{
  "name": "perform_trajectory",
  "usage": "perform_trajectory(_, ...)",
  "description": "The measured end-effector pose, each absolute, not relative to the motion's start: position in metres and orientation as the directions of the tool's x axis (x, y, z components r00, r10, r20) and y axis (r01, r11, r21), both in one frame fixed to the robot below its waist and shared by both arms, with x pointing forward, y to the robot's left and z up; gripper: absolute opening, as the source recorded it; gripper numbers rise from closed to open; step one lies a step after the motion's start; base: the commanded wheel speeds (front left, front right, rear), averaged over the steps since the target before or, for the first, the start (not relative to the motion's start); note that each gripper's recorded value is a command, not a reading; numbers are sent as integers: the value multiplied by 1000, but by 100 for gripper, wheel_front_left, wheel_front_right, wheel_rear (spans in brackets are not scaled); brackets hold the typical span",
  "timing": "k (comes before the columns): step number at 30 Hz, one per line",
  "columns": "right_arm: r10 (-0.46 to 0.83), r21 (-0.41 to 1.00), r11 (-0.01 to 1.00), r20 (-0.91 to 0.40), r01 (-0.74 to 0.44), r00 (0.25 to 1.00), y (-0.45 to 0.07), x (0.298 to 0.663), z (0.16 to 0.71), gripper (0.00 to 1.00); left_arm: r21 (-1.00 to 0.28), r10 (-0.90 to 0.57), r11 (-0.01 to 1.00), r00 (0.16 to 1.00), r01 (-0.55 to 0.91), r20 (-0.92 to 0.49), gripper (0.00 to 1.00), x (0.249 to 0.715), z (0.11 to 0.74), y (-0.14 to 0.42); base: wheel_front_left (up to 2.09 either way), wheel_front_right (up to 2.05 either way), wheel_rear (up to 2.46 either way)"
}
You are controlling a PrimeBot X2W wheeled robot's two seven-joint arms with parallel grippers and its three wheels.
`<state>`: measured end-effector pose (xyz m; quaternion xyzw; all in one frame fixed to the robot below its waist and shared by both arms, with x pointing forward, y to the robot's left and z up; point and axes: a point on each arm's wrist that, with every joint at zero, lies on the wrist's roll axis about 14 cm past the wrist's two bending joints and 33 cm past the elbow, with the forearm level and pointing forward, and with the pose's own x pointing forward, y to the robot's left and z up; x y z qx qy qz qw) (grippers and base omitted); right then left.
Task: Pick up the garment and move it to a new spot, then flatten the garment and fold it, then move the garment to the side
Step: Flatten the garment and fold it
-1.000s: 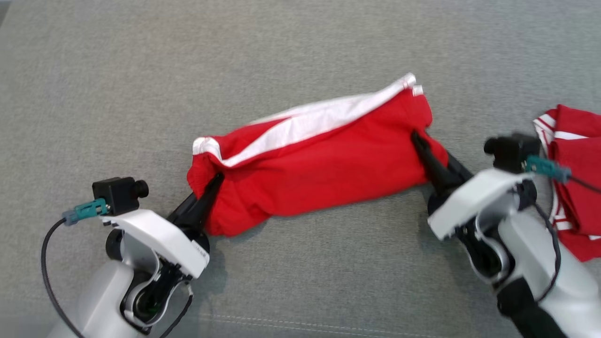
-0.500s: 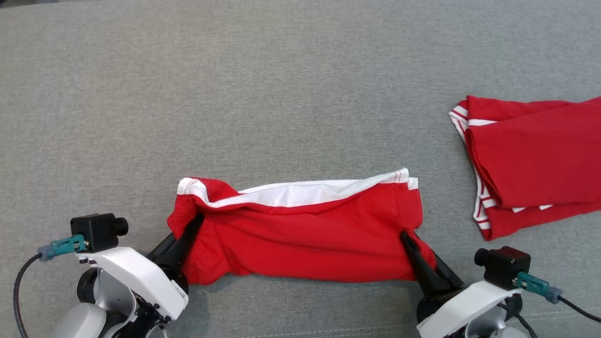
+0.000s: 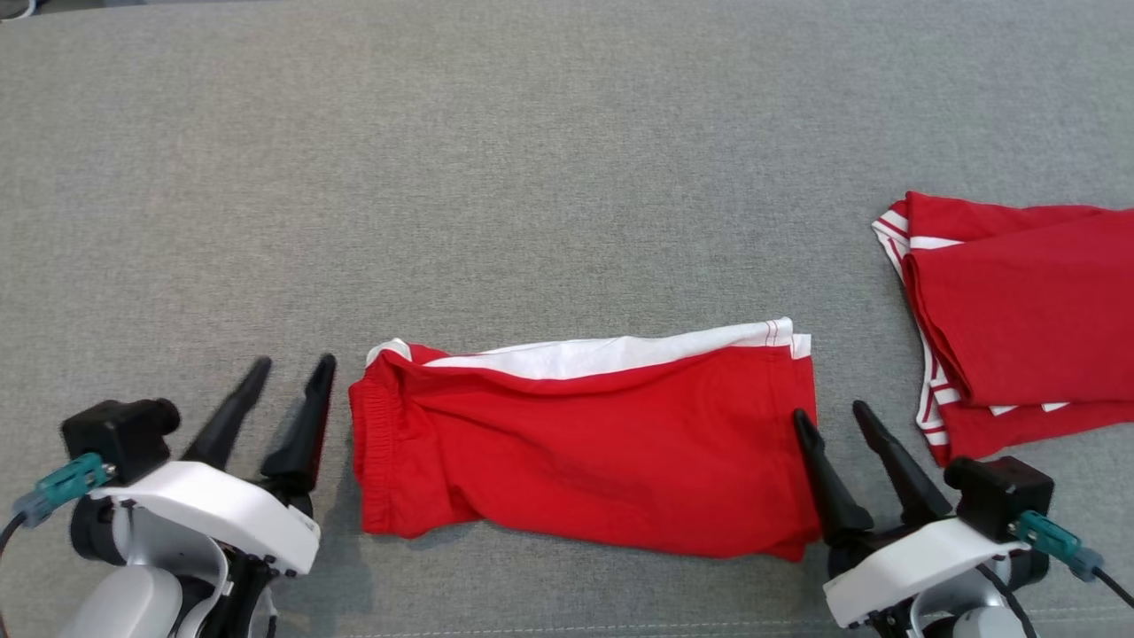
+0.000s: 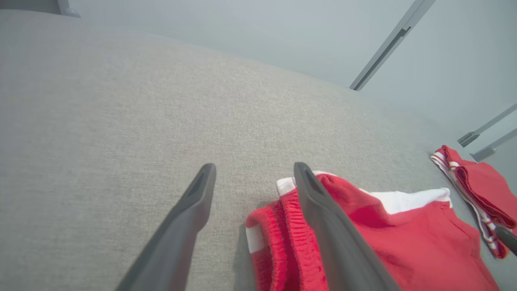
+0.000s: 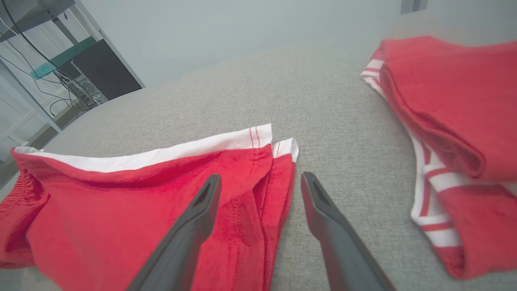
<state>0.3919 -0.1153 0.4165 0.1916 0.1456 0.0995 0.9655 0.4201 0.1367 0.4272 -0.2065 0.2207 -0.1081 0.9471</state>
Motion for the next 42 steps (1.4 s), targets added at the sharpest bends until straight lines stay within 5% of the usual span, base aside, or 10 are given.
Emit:
perform_trajectory(9,172,270,955,-158,-125,972,-137,399,427,100,-252,-67,967,995,45,-78,100,431,489,181,0,0,0)
perform_trajectory(23,183,129,977,-92,-171,979,-136,376,448,100,-144,40,988,998,-48,-57,100,374,488,198,0,0,0)
perform_trajectory(42,199,151,972,-126,-179,972,-130,367,438,100,-155,29,987,998,-37,-51,100,363,487,198,0,0,0)
